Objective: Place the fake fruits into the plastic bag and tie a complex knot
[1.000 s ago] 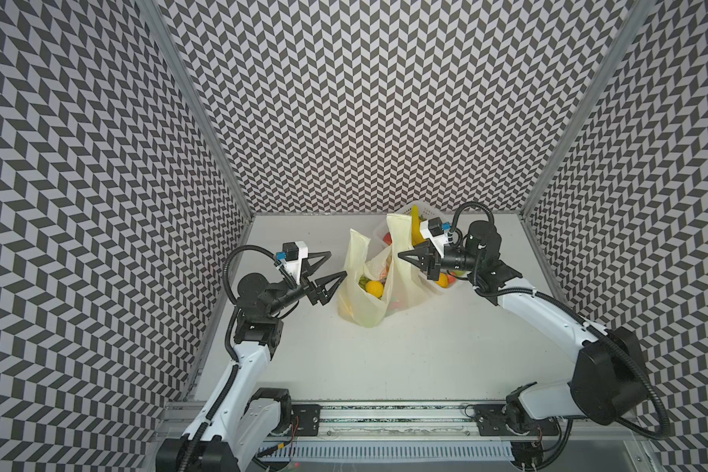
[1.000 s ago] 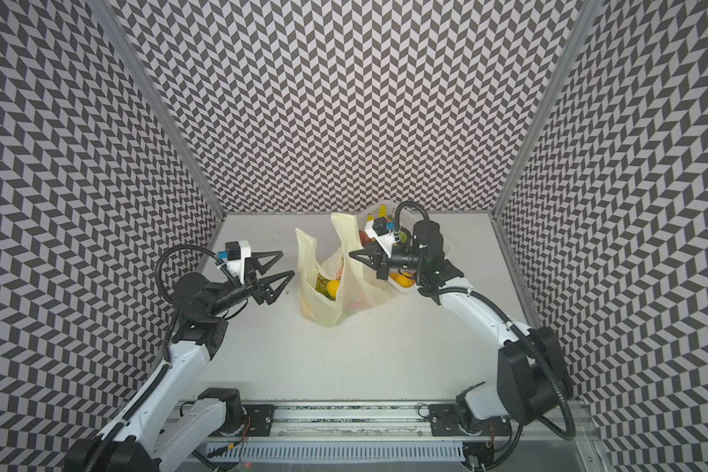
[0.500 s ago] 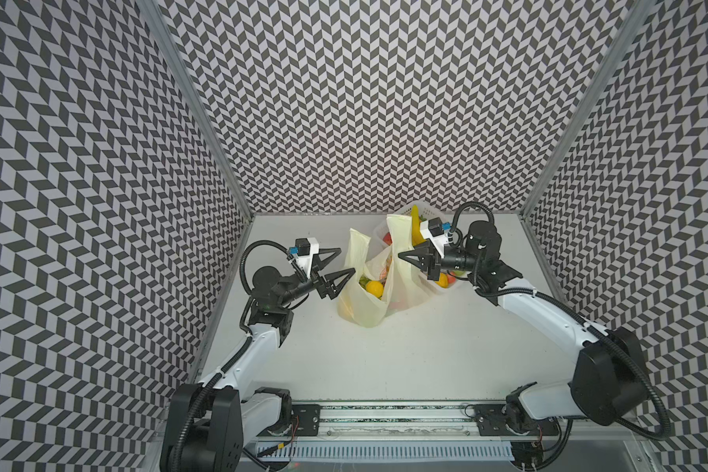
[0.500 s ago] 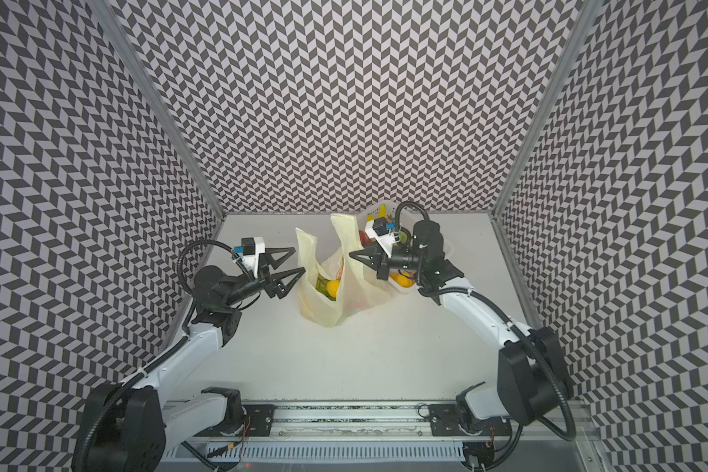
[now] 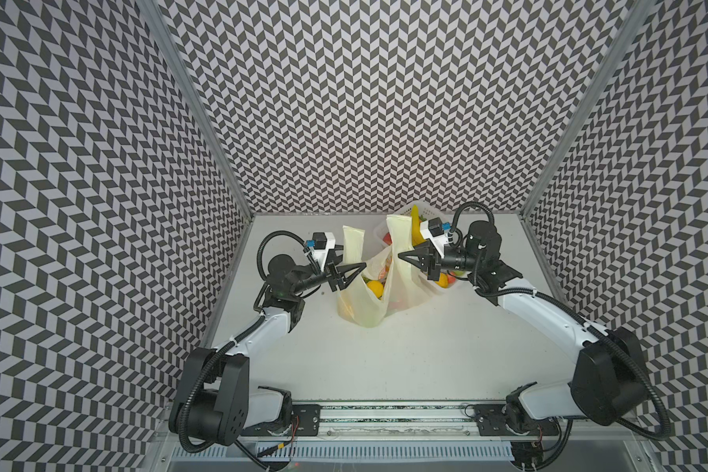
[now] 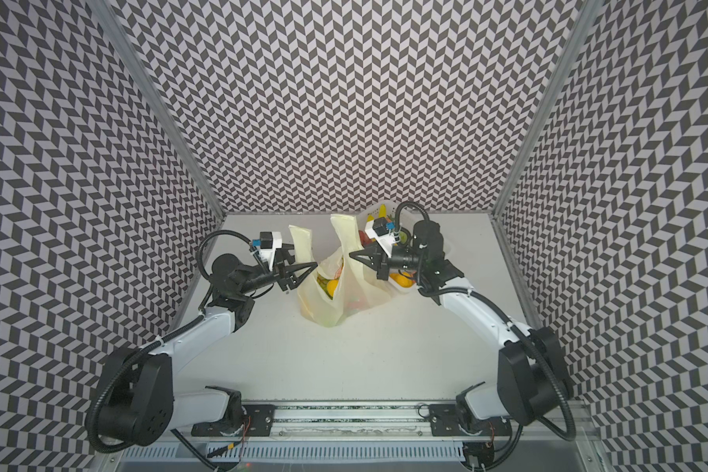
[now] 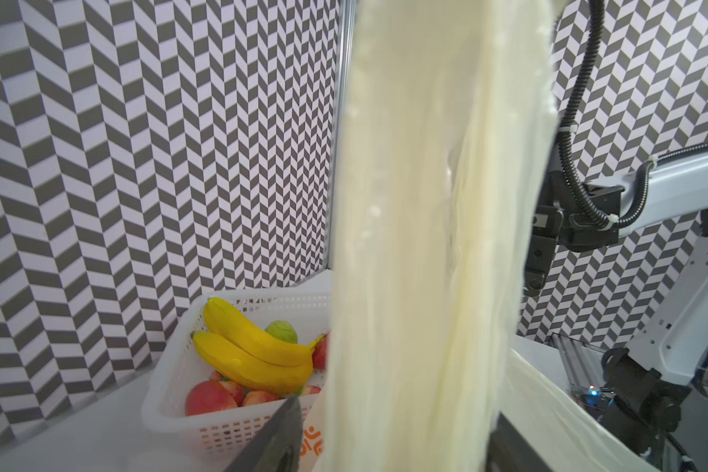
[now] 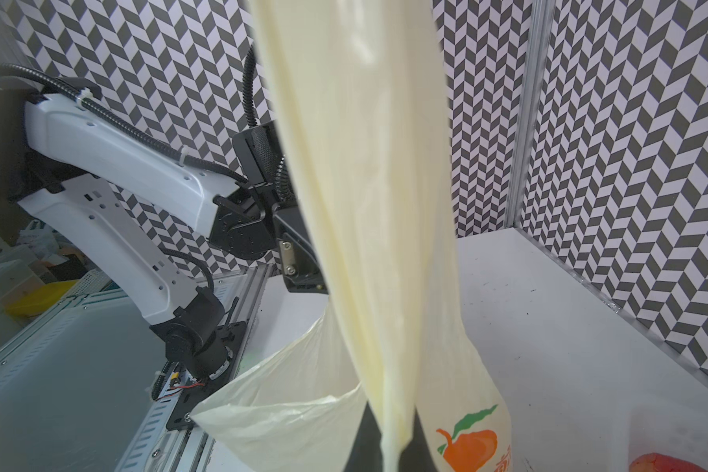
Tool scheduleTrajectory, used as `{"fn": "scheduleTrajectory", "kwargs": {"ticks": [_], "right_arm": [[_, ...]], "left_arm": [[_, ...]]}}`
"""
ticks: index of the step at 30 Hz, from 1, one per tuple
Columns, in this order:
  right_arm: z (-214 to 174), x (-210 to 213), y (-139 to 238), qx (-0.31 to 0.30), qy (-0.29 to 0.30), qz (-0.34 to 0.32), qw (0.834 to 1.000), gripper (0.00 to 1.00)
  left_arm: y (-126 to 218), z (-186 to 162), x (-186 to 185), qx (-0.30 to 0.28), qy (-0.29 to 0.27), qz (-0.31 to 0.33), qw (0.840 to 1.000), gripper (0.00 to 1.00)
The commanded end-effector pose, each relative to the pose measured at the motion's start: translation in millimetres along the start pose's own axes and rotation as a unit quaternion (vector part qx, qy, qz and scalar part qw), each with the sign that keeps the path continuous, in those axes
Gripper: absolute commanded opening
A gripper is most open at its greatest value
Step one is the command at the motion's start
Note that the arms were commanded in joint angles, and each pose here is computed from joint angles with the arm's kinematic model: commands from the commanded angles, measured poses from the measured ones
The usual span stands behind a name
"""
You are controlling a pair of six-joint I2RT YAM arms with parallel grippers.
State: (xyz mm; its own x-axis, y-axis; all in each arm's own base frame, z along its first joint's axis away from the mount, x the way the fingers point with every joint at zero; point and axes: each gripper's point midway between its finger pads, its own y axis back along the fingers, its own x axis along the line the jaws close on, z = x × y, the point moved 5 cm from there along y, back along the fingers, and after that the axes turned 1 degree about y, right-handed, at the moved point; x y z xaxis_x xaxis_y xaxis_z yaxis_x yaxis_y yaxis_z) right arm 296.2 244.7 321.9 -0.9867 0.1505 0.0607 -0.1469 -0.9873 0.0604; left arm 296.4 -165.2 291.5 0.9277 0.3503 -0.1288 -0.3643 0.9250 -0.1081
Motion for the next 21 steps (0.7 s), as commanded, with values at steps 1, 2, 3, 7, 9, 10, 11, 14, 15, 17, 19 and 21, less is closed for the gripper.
{"fn": "scheduleTrajectory", "kwargs": {"ticks": [1, 2, 3, 7, 9, 10, 11, 14, 15, 17, 19, 21], "right_arm": [[20, 10, 6, -0.023, 0.039, 0.010, 0.999, 0.00], [19, 10, 6, -0.023, 0.039, 0.010, 0.999, 0.00], [19, 10, 6, -0.023, 0.039, 0.011, 0.999, 0.00], [21, 10, 7, -0.024, 0.036, 0.010, 0.999, 0.00], [22, 10, 7, -0.024, 0.035, 0.010, 0.999, 0.00], [23, 9, 7, -0.024, 0.035, 0.007, 0.999, 0.00], [23, 8, 7, -0.022, 0.034, 0.003, 0.999, 0.00], [20, -1, 7, 0.000, 0.037, -0.037, 0.999, 0.00], [16, -5, 8, 0.013, 0.041, -0.052, 0.998, 0.00], [12, -13, 11, 0.033, 0.046, -0.088, 0.994, 0.00], [7, -19, 15, 0.054, 0.052, -0.122, 0.990, 0.00], [3, -26, 19, 0.073, 0.054, -0.155, 0.984, 0.00]], "left_arm": [[-3, 11, -3, -0.013, -0.024, -0.027, 0.999, 0.55], [-4, 10, -4, -0.013, -0.024, -0.030, 0.999, 0.51], [-4, 11, -4, -0.015, -0.025, -0.033, 0.999, 0.47], [-1, 11, -8, -0.022, -0.028, -0.036, 0.999, 0.20], [1, 10, -7, -0.021, -0.030, -0.025, 0.999, 0.08], [2, 9, -6, -0.018, -0.031, -0.016, 0.999, 0.03], [2, 9, -5, -0.014, -0.032, -0.007, 0.999, 0.00], [5, 4, 0, 0.015, -0.036, 0.034, 0.999, 0.00], [7, 3, 1, 0.027, -0.041, 0.050, 0.998, 0.00], [10, 5, 4, 0.043, -0.052, 0.076, 0.995, 0.00], [9, 8, 3, 0.056, -0.060, 0.084, 0.993, 0.00], [8, 10, 3, 0.074, -0.062, 0.083, 0.992, 0.00]]}}
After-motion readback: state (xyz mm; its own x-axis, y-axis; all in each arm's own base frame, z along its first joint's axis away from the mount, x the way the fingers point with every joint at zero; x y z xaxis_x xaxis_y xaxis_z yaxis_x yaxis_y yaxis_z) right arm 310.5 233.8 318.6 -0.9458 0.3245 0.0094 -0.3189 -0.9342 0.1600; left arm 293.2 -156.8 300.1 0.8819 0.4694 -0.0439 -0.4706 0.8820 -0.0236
